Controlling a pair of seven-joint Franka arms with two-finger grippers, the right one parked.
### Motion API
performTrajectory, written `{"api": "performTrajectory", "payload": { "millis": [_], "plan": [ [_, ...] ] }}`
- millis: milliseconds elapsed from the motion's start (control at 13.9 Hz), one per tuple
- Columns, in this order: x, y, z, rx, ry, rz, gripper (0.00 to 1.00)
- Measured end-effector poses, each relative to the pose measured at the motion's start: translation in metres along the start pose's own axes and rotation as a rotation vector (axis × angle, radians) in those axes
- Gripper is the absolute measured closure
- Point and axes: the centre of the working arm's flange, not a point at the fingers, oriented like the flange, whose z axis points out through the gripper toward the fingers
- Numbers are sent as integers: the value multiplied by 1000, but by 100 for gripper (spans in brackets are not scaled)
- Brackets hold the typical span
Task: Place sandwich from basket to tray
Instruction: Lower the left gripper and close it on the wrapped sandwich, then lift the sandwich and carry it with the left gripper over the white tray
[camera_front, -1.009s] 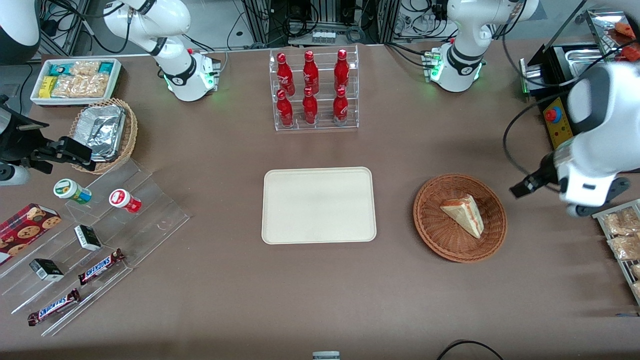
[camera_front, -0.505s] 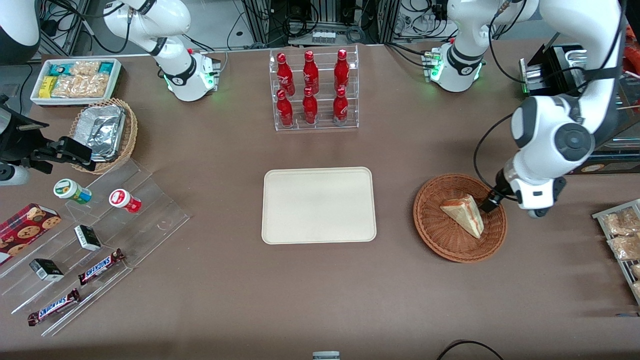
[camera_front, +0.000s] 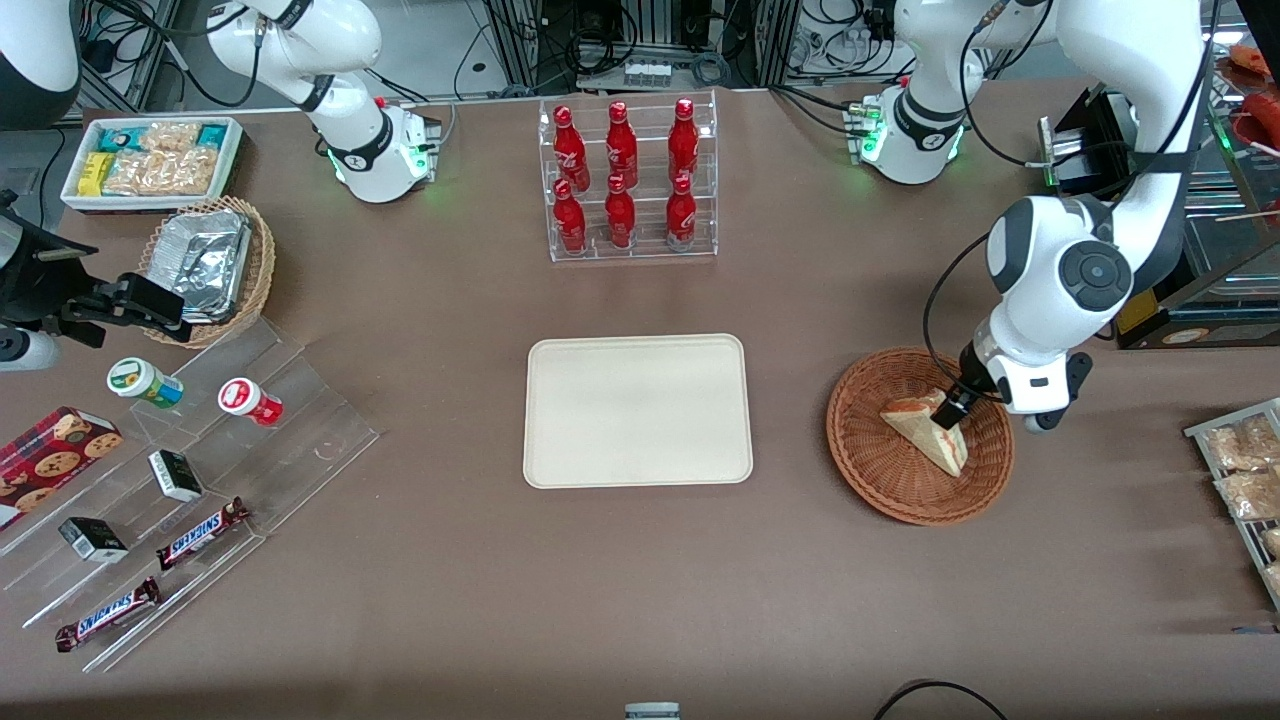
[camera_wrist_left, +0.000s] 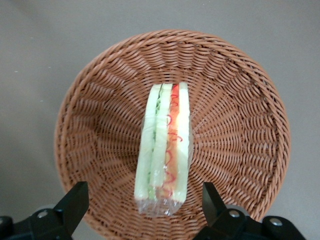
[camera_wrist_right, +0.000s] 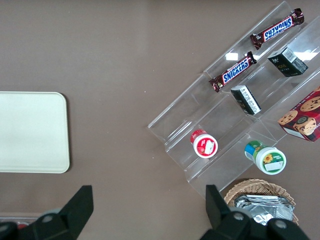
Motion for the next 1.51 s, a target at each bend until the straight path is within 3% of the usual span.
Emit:
{"api": "performTrajectory", "payload": {
  "millis": [649, 865, 1081, 1153, 1225, 1441, 1514],
  "plan": [
    [-1, 0, 45, 14, -20, -3, 4],
    [-1, 0, 48, 16, -21, -10, 40],
    [-3, 5, 45, 8, -19, -6, 65],
    [-6, 8, 42, 9, -20, 2, 70],
    [-9, 11, 36, 26, -22, 22, 72],
    [-31, 35, -9, 166, -31, 133, 77],
    [-42, 49, -34, 196, -33, 166, 83]
  ]
}}
